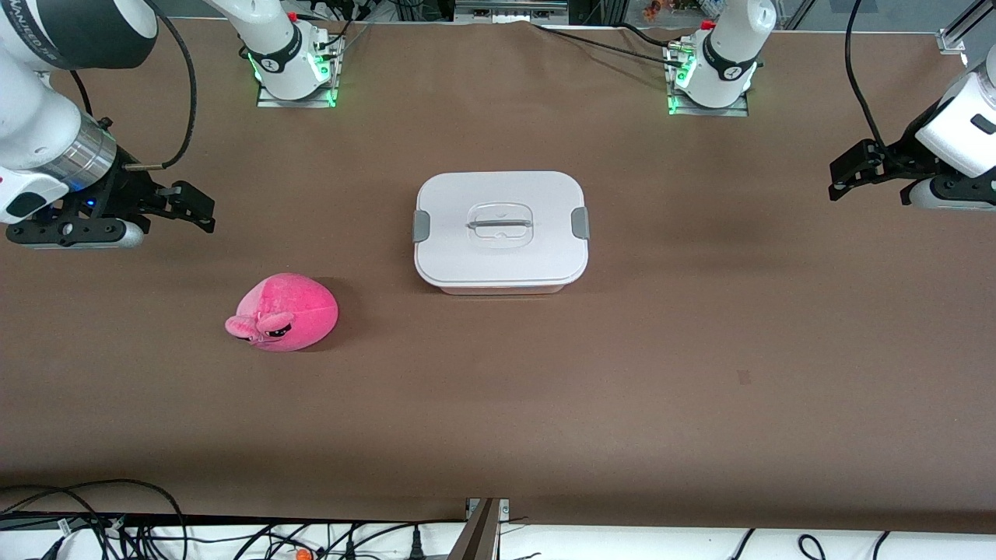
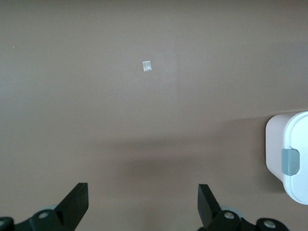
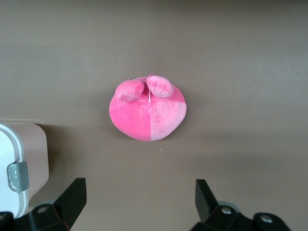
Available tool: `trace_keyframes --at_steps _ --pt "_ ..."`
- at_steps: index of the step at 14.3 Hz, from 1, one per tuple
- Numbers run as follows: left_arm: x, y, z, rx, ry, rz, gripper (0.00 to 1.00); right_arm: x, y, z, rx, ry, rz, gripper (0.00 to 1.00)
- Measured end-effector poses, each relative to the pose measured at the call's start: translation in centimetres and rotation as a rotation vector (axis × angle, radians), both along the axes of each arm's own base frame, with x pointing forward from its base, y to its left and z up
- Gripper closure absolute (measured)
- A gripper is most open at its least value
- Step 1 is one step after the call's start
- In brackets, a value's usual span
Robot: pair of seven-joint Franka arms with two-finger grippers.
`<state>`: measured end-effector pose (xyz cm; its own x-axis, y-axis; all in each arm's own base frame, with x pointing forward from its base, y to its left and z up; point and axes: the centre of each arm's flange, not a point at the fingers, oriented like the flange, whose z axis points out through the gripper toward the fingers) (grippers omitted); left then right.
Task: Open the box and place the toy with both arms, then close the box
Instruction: 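Move the left gripper from rest toward the white box lid, then grasp the clear lid handle with the left gripper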
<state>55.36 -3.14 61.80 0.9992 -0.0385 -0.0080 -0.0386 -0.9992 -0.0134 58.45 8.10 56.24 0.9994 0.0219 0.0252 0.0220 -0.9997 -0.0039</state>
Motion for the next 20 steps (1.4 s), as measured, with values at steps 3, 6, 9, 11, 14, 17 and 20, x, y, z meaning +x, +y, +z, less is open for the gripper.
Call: trace_keyframes --at_steps 3,6,9,11,14,17,20 --pt "-0.1 -0.3 0.0 0.000 0.006 -0.006 0.00 0.2 0.1 0.0 0.001 -0.009 0.000 0.00" --pt "-0.2 -0.5 0.0 0.001 0.011 -0.008 0.00 0.4 0.1 -0.2 0.002 -0.017 0.000 0.00" --pt "-0.3 -0.9 -0.1 0.001 0.018 -0.017 0.00 0.7 0.2 -0.9 0.000 -0.006 0.001 0.00" --pt "-0.5 -1.2 -0.3 0.003 0.039 -0.021 0.00 0.7 0.0 -0.8 -0.001 -0.005 -0.002 0.00" --pt "-0.8 -1.3 -0.6 0.005 0.070 -0.023 0.00 -0.1 -2.1 0.4 -0.009 0.029 -0.034 0.00" --pt "-1.1 -2.9 -1.7 -0.016 0.134 -0.052 0.00 -1.6 -2.1 1.9 -0.010 0.053 -0.029 0.00" --pt "-1.4 -9.1 -4.5 -0.035 0.222 -0.184 0.00 -1.8 -0.2 1.8 -0.011 0.060 0.003 0.00"
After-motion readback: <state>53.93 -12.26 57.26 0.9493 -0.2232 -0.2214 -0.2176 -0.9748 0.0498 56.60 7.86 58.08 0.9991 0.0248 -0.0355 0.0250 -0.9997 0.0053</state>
